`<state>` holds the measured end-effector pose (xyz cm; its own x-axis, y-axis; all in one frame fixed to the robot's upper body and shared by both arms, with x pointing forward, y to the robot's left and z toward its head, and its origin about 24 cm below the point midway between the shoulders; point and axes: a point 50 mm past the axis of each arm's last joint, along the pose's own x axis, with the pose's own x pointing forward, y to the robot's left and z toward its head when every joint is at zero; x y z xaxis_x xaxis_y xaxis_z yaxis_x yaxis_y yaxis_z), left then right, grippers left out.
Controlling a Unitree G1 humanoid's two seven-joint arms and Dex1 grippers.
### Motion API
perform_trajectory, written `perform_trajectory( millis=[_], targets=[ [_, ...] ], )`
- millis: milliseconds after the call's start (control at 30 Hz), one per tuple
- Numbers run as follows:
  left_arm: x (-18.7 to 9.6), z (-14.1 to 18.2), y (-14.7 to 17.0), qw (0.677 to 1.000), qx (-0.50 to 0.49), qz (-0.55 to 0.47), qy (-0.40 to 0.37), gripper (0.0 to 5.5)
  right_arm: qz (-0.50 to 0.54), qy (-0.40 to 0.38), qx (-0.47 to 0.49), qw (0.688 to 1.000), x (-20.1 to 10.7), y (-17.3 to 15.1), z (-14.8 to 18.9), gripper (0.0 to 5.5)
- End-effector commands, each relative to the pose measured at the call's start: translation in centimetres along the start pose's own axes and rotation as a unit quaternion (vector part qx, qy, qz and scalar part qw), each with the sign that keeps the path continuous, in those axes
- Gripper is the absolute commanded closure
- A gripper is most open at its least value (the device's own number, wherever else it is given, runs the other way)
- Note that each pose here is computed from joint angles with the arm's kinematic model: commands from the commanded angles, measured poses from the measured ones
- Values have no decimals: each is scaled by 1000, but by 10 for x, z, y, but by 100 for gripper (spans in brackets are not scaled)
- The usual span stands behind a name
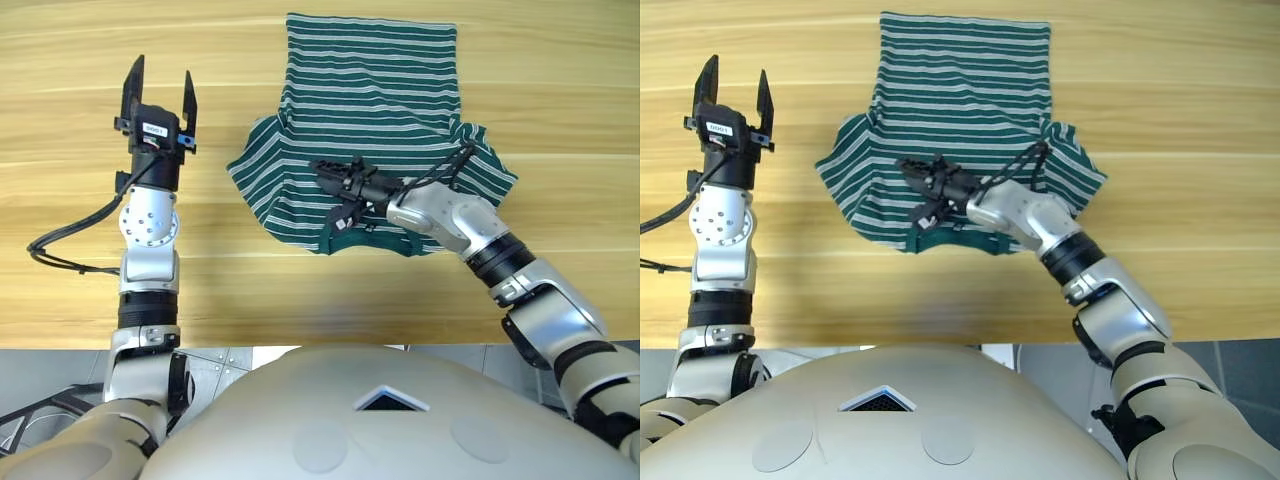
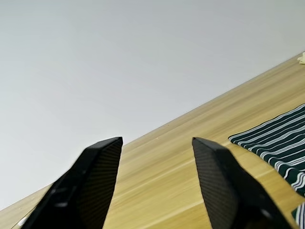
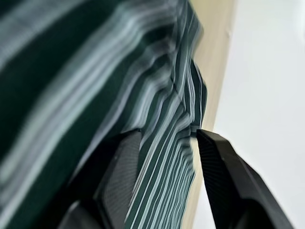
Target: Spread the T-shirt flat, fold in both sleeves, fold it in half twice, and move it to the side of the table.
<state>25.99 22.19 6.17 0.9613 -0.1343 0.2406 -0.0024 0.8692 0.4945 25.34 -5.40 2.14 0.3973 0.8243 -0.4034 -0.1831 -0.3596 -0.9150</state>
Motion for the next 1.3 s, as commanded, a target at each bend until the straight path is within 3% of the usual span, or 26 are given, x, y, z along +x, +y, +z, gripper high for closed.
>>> perform_trajectory(
  millis=[33, 367, 433, 500, 567, 667, 767, 900, 1067, 1300],
  targets=[
    [11, 2, -12, 1000, 6, -27, -12, 279, 78, -57, -42, 994, -11, 12, 12, 334],
    [10, -13, 7, 998, 68, -9, 15, 279, 55, -69, -32, 996, -8, 10, 18, 334],
    [7, -17, 18, 996, 91, 12, 23, 279, -10, -68, -17, 997, -5, -7, 17, 334],
    [-6, -14, 31, 988, 154, -10, 1, 279, -153, -70, 25, 985, -7, -45, 16, 334],
    [-35, -9, 29, 965, 213, -147, -34, 279, -278, -55, 84, 955, -25, -75, 3, 334],
    [-53, -9, 25, 916, 280, -286, -17, 279, -386, 8, 172, 906, -60, -86, -27, 334],
    [-70, -16, 18, 865, 329, -377, 22, 279, -430, 59, 214, 875, -85, -83, -45, 334],
    [-93, -17, 4, 821, 346, -452, 45, 279, -462, 162, 221, 844, -123, -73, -76, 334],
    [-102, -22, -15, 788, 349, -503, 60, 279, -467, 218, 195, 834, -148, -70, -89, 334],
    [-96, -31, -26, 787, 357, -498, 71, 279, -460, 227, 193, 836, -152, -65, -88, 334]
  ],
)
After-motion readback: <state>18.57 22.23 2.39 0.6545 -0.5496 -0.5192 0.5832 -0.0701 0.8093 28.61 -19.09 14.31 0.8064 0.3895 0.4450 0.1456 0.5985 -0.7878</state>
